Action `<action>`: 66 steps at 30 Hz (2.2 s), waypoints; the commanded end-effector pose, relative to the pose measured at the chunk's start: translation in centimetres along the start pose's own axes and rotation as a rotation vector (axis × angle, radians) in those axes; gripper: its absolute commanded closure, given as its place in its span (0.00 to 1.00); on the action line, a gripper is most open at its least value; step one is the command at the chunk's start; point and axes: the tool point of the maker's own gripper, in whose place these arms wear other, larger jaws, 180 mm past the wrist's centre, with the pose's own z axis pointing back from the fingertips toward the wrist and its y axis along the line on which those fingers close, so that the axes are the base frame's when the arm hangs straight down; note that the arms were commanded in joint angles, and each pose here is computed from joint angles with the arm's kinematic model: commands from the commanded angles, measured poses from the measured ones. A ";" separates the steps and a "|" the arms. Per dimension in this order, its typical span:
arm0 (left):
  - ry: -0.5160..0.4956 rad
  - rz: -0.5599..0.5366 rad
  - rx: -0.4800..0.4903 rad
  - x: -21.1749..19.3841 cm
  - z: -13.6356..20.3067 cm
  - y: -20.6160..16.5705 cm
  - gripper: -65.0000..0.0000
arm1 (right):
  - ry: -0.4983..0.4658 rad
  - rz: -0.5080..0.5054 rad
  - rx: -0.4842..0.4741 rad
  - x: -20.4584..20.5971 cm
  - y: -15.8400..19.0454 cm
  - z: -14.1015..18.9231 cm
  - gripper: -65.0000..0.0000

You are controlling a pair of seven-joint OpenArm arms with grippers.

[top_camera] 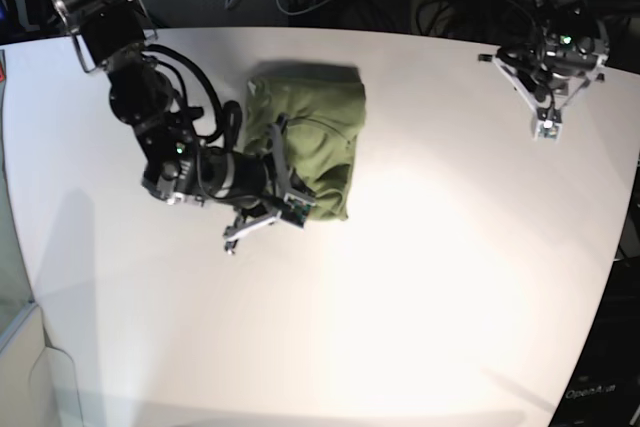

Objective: Fold the T-shirt properly

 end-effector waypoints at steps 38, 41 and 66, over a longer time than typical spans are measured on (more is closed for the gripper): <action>-0.013 -0.005 0.020 -0.1 0.5 0.7 0.97 | -0.081 -0.240 0.084 -4.8 8.8 0.4 1.00; -0.019 -0.009 0.025 0.0 0.8 0.7 0.97 | -0.113 -0.171 0.063 -3.0 8.3 2.3 1.00; -0.047 -0.012 -0.029 -6.4 3.2 -2.4 0.97 | 0.046 -0.213 -0.011 -7.7 16.6 7.7 1.00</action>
